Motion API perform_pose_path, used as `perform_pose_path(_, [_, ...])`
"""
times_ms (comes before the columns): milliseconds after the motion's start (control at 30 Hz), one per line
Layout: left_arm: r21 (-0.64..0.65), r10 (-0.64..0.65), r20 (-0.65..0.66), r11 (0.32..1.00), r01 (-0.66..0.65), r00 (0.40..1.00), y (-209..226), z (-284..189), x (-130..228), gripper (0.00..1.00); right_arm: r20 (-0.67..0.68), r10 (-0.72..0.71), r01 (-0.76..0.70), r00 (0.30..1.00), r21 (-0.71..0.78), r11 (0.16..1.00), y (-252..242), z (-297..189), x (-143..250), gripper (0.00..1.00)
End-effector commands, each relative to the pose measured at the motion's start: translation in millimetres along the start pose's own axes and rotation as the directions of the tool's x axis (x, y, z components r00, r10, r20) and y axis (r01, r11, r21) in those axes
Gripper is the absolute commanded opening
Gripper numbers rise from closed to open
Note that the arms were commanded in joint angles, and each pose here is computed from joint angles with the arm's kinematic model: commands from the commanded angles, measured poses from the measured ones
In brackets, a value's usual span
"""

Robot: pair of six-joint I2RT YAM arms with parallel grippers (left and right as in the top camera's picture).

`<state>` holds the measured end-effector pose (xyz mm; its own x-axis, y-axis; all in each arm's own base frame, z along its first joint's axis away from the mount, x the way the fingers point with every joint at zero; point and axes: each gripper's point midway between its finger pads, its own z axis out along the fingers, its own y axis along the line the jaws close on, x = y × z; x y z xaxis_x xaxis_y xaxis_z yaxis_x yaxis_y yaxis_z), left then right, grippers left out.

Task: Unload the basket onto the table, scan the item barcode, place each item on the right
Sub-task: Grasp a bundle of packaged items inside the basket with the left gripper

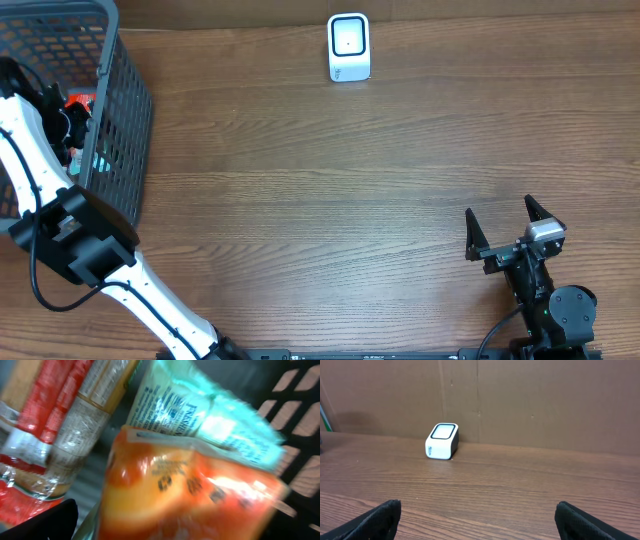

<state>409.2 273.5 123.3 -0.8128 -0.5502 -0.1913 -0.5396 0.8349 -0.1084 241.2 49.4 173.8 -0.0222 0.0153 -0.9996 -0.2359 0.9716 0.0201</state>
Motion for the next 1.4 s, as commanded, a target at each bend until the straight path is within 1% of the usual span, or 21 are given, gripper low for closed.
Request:
perform_pose_path(0, [0.016,0.027,-0.039,1.0,-0.026,0.999,-2,13,5,1.0,0.004,-0.002,0.002,1.0,0.001,1.0,-1,0,2,1.0])
perform_pose_path(533, [0.015,0.024,-0.06,1.0,-0.023,0.998,-1,22,8,1.0,0.004,-0.002,0.002,1.0,0.001,1.0,-1,0,2,1.0])
perform_pose_path(967, [0.012,0.019,-0.106,1.0,-0.017,0.994,4,58,23,0.99,0.004,-0.002,0.002,1.0,0.001,1.0,-1,0,2,1.0])
perform_pose_path(1033, [0.013,0.019,-0.099,1.0,-0.018,0.995,4,58,21,0.93,0.004,-0.002,0.002,1.0,0.001,1.0,-1,0,2,1.0])
perform_pose_path(1100, [0.012,0.02,-0.097,1.0,-0.019,0.995,4,59,20,0.82,0.004,-0.002,0.002,1.0,0.001,1.0,-1,0,2,1.0])
perform_pose_path(1167, [0.011,0.02,-0.097,1.0,-0.019,0.995,5,58,20,0.66,0.004,-0.002,0.002,1.0,0.001,1.0,-1,0,2,1.0])
perform_pose_path(1267, [0.005,0.019,-0.097,1.0,-0.019,0.995,6,58,20,0.48,0.004,-0.002,0.002,1.0,0.001,1.0,-1,0,2,1.0])
perform_pose_path(1300, [-0.013,0.019,-0.099,1.0,-0.02,0.995,9,57,20,0.4,0.004,-0.002,0.002,1.0,0.001,1.0,-1,0,2,1.0])
perform_pose_path(1367, [-0.036,0.019,-0.098,0.999,-0.023,0.995,13,53,19,0.32,0.004,-0.002,0.002,1.0,0.001,1.0,-1,0,2,1.0])
